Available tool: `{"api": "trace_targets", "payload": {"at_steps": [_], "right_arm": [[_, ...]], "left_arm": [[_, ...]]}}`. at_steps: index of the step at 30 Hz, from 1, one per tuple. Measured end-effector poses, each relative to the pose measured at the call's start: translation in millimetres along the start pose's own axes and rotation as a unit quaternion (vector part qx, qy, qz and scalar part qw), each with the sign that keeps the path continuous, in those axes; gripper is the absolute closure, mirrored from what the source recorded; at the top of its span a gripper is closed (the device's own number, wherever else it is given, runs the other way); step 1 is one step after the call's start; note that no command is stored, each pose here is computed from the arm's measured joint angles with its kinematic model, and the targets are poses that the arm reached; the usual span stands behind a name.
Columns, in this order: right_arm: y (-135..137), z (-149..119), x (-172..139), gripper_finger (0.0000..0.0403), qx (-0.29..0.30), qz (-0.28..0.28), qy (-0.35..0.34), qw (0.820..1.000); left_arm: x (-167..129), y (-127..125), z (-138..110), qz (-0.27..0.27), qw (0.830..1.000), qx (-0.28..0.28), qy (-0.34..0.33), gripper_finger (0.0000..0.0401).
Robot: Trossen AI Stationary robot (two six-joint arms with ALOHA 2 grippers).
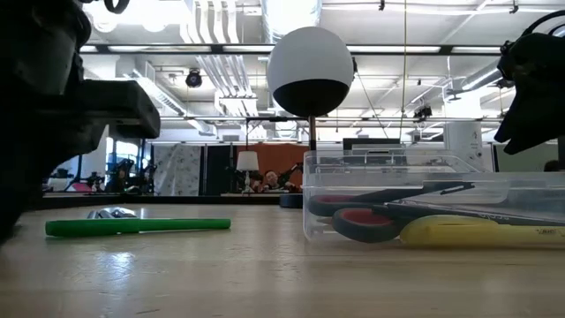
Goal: Pick & place school supplies into a supply box
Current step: Put the black pen into the transparent supply box
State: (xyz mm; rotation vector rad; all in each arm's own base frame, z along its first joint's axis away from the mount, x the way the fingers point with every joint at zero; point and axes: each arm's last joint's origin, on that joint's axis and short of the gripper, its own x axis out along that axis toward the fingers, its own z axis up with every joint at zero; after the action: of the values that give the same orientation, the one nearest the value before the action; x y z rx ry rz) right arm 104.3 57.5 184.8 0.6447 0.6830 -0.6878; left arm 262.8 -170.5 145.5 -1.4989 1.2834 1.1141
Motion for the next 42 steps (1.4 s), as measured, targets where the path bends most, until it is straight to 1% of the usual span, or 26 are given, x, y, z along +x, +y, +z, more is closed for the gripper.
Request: {"api": "trace_targets", "payload": {"at_steps": [2, 4, 8, 13, 15, 18, 20, 24, 25, 27, 29, 30, 32, 35, 37, 39, 42], "right_arm": [[0.0, 0.0, 0.0, 0.0211, -0.001, 0.000, 0.000, 1.000], [-0.1, 0.0, 0.0, 0.0211, -0.002, 0.000, 0.000, 1.000], [-0.1, 0.0, 0.0, 0.0211, -0.002, 0.000, 0.000, 1.000], [-0.2, 0.0, 0.0, 0.0211, -0.013, -0.001, 0.001, 1.000], [-0.3, 0.0, 0.0, 0.0211, -0.015, -0.001, 0.001, 1.000], [-0.6, -0.1, 0.0, 0.0211, -0.016, -0.003, 0.001, 1.000], [-0.8, 0.0, 0.0, 0.0211, -0.018, -0.003, 0.001, 1.000], [-2.6, -0.1, 0.0, 0.0211, -0.025, -0.011, 0.001, 1.000], [-3.2, -0.1, 0.0, 0.0211, -0.027, -0.014, 0.001, 1.000], [-3.9, -0.1, -0.1, 0.0211, -0.030, -0.017, 0.001, 0.999], [-5.1, 0.0, -0.1, 0.0211, -0.034, -0.022, 0.001, 0.999], [-5.3, 0.0, -0.2, 0.0211, -0.035, -0.023, 0.001, 0.999], [-5.4, 0.0, -0.2, 0.0211, -0.047, -0.023, 0.001, 0.999], [-5.3, 0.0, -0.2, 0.0211, -0.077, -0.022, 0.002, 0.997], [-5.3, 0.2, -0.6, 0.0211, -0.104, -0.021, 0.003, 0.994], [-3.7, 1.3, -2.0, 0.0211, -0.124, -0.017, 0.004, 0.992], [0.6, 4.9, -6.3, 0.0211, -0.130, -0.008, 0.003, 0.991]], "left_arm": [[0.2, 0.8, 0.4, 0.003, 1.000, 0.005, -0.002, 0.0377], [0.2, 1.3, 0.9, 0.006, 1.000, 0.006, -0.005, 0.0388], [1.0, 3.0, 2.0, 0.014, 1.000, 0.017, -0.008, 0.0383], [-1.3, 2.1, 0.9, 0.017, 1.000, 0.018, -0.013, 0.0391], [-3.5, 0.3, -1.0, 0.014, 0.999, 0.029, -0.013, 0.0391], [-9.5, -0.8, -2.7, 0.027, 0.998, 0.036, -0.033, 0.0391], [-17.9, -1.8, -4.4, 0.039, 0.997, 0.042, -0.057, 0.0391], [-46.5, -12.5, -17.2, 0.027, 0.994, 0.076, -0.078, 0.0391], [-53.9, -14.5, -19.4, 0.023, 0.992, 0.084, -0.090, 0.0391], [-69.9, -21.1, -25.7, 0.000, 0.988, 0.107, -0.110, 0.0391], [-84.1, -24.3, -27.3, -0.006, 0.985, 0.116, -0.127, 0.0392], [-88.9, -25.7, -27.5, -0.013, 0.980, 0.135, -0.144, 0.0392], [-100.9, -37.3, -32.2, -0.067, 0.963, 0.197, -0.170, 0.0392], [-118.5, -62.2, -31.2, -0.144, 0.921, 0.301, -0.202, 0.0392], [-127.4, -85.6, -24.5, -0.195, 0.894, 0.347, -0.208, 0.0392], [-132.5, -106.5, -12.3, -0.209, 0.869, 0.386, -0.230, 0.0392], [-135.2, -140.0, 5.8, -0.202, 0.830, 0.451, -0.258, 0.0392]]}}
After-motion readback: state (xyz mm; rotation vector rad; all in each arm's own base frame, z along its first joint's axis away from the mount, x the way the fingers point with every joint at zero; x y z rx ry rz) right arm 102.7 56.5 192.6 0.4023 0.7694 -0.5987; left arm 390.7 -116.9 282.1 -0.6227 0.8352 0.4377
